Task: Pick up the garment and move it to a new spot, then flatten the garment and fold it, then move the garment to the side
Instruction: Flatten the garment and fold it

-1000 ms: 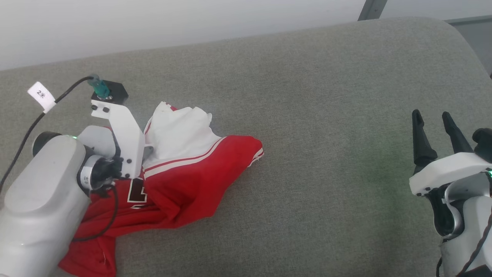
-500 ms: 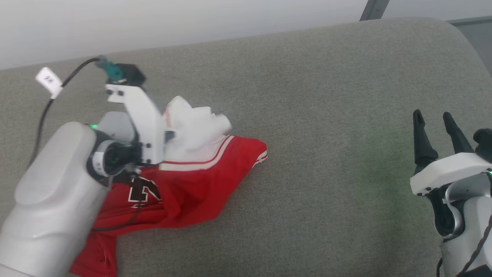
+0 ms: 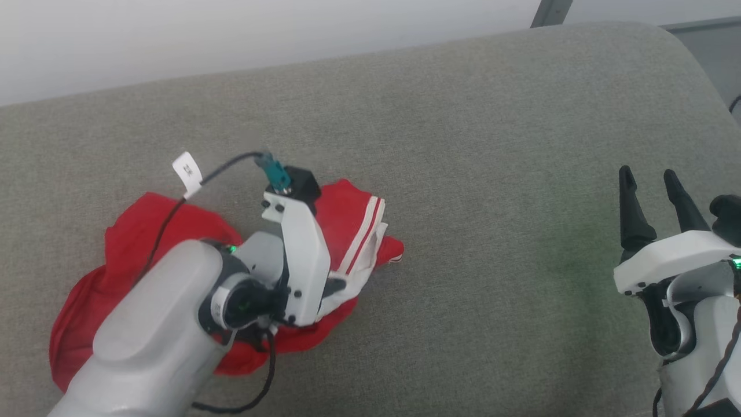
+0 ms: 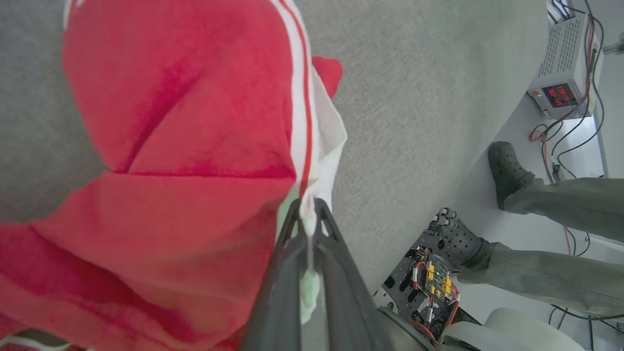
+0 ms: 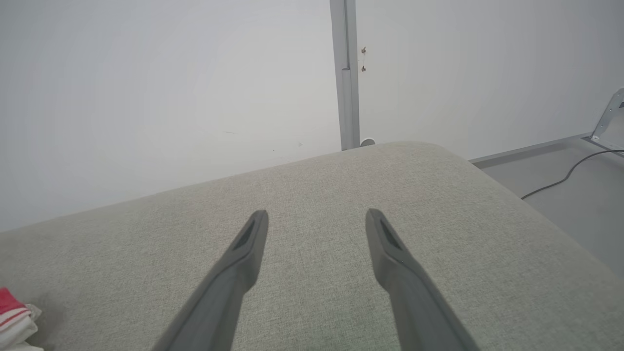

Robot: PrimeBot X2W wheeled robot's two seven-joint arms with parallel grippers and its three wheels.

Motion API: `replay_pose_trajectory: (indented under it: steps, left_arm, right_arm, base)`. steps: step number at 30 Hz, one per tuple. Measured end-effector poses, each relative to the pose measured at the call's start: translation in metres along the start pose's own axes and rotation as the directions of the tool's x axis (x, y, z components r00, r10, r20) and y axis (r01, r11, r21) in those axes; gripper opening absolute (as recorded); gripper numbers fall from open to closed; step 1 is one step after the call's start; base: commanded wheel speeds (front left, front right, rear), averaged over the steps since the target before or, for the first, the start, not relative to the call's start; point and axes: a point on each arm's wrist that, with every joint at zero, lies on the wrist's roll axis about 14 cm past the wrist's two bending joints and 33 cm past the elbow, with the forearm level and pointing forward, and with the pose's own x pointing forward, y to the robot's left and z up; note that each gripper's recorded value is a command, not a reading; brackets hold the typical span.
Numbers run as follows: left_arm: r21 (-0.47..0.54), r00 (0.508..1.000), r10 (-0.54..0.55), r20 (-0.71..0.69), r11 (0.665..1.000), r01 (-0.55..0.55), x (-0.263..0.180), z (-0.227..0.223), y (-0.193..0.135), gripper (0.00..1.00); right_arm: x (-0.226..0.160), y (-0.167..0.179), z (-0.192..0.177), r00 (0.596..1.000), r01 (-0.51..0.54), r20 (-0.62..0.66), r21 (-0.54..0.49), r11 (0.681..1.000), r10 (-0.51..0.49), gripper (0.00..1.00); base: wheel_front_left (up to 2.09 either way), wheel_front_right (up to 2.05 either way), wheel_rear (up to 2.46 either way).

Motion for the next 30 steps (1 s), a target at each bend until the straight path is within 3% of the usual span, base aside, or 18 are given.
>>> replay_pose_trajectory:
  steps: [2, 17, 21, 30]
  left_arm:
    - [0.015, 0.999, 0.02, -0.025, 1.0, -0.019, 0.004, -0.008, 0.003, 1.0]
    - [0.134, 0.994, 0.057, 0.094, 0.989, -0.069, -0.019, 0.032, -0.001, 1.0]
    - [0.196, 0.983, 0.136, 0.124, 0.968, -0.159, -0.018, 0.044, 0.018, 1.0]
    - [0.194, 0.976, 0.214, 0.03, 0.957, -0.216, 0.021, 0.027, 0.055, 0.97]
  right_arm:
    - [-0.001, 0.0, 0.0, 1.0, 0.002, -0.001, 0.006, 1.0, -0.002, 1.0]
    - [-0.012, -0.007, 0.005, 1.0, 0.016, 0.016, 0.014, 1.0, -0.016, 1.0]
    - [-0.013, -0.008, 0.006, 1.0, 0.018, 0.017, 0.011, 1.0, -0.019, 1.0]
    - [-0.011, -0.015, 0.004, 0.999, 0.038, 0.016, 0.009, 0.999, -0.038, 1.0]
  base:
    - [0.0, 0.0, 0.0]
    - [0.0, 0.0, 0.0]
    - [0.0, 0.0, 0.0]
    - [0.0, 0.0, 0.0]
